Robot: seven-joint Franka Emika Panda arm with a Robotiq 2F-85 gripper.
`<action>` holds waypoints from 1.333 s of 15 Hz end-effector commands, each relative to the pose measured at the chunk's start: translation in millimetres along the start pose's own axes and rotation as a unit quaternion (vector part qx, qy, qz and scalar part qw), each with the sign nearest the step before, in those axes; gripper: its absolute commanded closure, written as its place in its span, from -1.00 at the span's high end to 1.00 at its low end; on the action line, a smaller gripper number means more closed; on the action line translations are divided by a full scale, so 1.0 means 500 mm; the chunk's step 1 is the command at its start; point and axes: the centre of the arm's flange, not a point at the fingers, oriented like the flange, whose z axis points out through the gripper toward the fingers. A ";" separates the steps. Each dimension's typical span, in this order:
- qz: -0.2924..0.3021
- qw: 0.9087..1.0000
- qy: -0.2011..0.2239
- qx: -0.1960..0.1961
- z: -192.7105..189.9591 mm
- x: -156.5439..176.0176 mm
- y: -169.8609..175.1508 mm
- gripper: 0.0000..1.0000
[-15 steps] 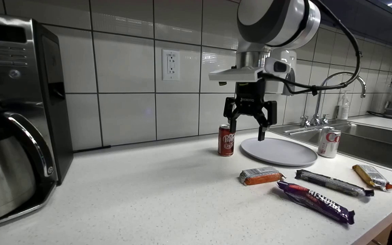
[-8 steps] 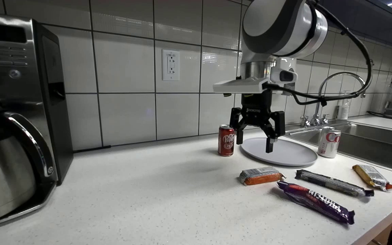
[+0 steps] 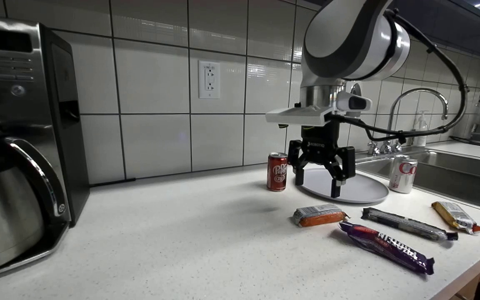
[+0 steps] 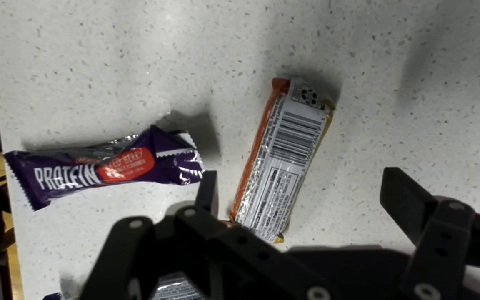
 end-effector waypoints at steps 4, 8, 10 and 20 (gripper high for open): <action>0.025 1.000 0.001 0.011 0.021 0.014 0.011 1.00; 0.030 1.000 0.001 0.003 0.046 0.016 0.013 1.00; 0.033 0.999 0.001 -0.001 0.059 0.017 0.013 1.00; 0.036 0.999 -0.002 -0.008 0.089 0.017 0.010 1.00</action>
